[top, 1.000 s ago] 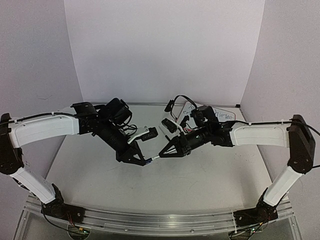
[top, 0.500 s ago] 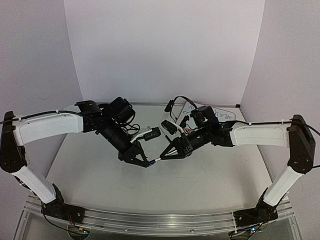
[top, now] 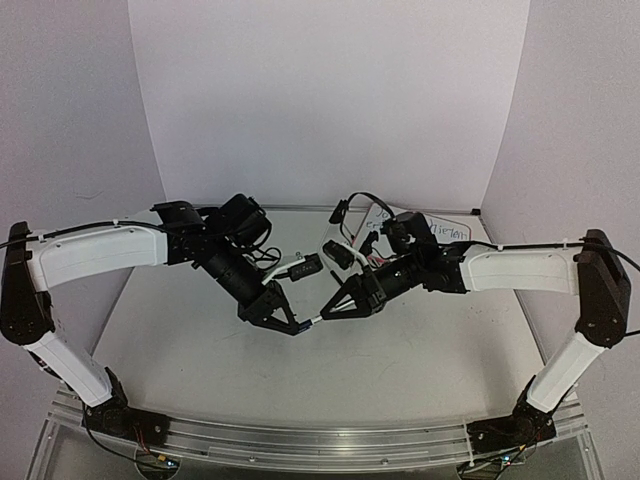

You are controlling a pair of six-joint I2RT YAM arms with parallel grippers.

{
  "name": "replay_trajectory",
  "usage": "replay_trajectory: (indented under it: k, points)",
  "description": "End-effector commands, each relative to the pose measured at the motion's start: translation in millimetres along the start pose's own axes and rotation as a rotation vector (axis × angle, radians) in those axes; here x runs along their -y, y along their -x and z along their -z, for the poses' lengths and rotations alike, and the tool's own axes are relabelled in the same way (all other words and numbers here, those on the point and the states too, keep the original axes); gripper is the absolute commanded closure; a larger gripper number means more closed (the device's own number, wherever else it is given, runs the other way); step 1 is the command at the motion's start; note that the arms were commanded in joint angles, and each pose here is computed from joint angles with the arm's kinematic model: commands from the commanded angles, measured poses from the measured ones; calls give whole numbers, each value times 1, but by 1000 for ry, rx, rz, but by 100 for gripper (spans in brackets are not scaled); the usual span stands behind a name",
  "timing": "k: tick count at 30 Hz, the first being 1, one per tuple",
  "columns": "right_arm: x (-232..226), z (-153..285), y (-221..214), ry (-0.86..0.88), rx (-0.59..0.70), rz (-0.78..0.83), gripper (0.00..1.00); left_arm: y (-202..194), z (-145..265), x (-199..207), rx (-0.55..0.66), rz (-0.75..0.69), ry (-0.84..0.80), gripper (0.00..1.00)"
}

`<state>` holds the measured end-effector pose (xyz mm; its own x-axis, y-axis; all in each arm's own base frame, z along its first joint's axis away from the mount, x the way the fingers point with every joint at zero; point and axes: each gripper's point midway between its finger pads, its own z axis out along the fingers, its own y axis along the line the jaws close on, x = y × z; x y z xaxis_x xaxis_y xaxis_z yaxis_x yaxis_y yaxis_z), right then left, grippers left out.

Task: Write a sentence on the whiteboard
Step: Put down the whiteboard marker at the center of the board, then reset both arms

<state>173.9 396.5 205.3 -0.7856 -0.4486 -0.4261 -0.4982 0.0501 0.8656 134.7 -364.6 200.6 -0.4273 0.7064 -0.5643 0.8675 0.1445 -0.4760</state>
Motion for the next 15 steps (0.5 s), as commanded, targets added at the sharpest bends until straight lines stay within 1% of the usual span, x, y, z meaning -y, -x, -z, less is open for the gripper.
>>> replay_trajectory:
  k: [1, 3, 4, 5, 7, 9, 10, 12, 13, 15]
  points:
    - [-39, -16, 6, 67, 13, 157, 100, 90, 27, 28, 316, -266, -17, 100]
    - [-34, -13, 8, 31, 40, 158, 100, 73, 23, 22, 244, -234, 3, 100]
    - [-27, -10, 10, -5, 62, 152, 100, 64, 21, 16, 212, -213, 31, 96]
    - [-16, -5, 10, -51, 76, 140, 100, 54, 20, 9, 185, -188, 67, 85]
    - [10, 7, 11, -152, 122, 100, 100, 32, 22, -9, 156, -116, 155, 54]
    - [40, 23, 17, -287, 192, 50, 100, 15, 30, -29, 159, -40, 257, 31]
    - [57, 33, 20, -358, 228, 21, 100, 5, 36, -38, 165, 6, 299, 23]
    - [88, 45, 17, -483, 251, -48, 100, -6, 49, -56, 192, 89, 377, 11]
    - [100, 48, 15, -529, 256, -73, 100, -9, 56, -64, 213, 135, 408, 8]
    - [121, 51, 11, -591, 255, -111, 100, -14, 71, -82, 259, 211, 475, 6]
